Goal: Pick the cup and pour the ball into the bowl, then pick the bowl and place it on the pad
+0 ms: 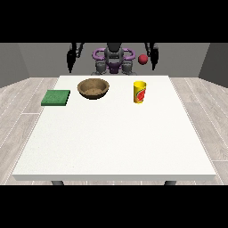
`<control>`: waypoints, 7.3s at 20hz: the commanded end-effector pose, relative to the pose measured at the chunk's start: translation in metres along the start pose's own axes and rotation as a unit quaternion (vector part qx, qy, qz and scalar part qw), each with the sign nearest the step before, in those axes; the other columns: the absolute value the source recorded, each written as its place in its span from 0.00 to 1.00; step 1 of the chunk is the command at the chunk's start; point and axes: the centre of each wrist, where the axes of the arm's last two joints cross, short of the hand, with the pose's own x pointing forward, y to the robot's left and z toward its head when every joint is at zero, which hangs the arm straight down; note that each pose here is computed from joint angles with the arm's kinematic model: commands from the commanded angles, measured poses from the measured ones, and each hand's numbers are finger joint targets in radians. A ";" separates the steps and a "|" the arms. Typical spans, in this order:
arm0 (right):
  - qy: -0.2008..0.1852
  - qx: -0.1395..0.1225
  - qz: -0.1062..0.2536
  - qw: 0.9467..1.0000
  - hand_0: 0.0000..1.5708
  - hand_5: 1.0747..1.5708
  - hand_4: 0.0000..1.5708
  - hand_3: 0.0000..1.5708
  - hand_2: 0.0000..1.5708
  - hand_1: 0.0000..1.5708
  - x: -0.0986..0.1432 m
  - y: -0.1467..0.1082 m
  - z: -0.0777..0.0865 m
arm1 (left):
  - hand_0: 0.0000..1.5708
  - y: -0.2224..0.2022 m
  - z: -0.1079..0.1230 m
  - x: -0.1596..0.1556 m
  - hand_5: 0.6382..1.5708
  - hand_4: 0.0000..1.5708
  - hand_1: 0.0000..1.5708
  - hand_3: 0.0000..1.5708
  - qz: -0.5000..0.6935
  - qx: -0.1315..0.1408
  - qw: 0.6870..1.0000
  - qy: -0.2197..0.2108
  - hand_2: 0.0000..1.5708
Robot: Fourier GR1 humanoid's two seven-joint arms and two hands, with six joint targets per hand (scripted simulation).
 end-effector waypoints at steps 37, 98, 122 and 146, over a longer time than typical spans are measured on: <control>-0.211 0.061 -0.057 0.974 0.00 0.98 0.00 0.00 0.00 0.00 0.076 -0.018 -0.080 | 0.00 0.029 -0.094 0.019 0.67 0.00 0.00 0.00 0.004 0.059 0.977 -0.203 0.00; -0.069 -0.051 -0.072 0.994 0.00 0.95 0.00 0.00 0.00 0.00 -0.059 -0.182 -0.042 | 0.60 -0.167 -0.115 0.020 1.00 0.58 0.60 1.00 -0.534 0.013 0.824 -0.190 1.00; -0.105 -0.001 -0.075 0.992 0.00 0.89 0.00 0.10 0.00 0.00 0.007 -0.154 -0.118 | 0.00 -0.235 -0.095 0.067 0.81 0.79 0.00 1.00 -0.758 -0.040 0.588 -0.280 1.00; -0.032 -0.024 -0.101 0.994 0.00 0.97 0.30 0.00 0.00 0.00 -0.027 -0.153 -0.097 | 0.26 -0.128 -0.142 0.122 1.00 0.64 0.26 1.00 -0.602 0.073 0.755 -0.249 1.00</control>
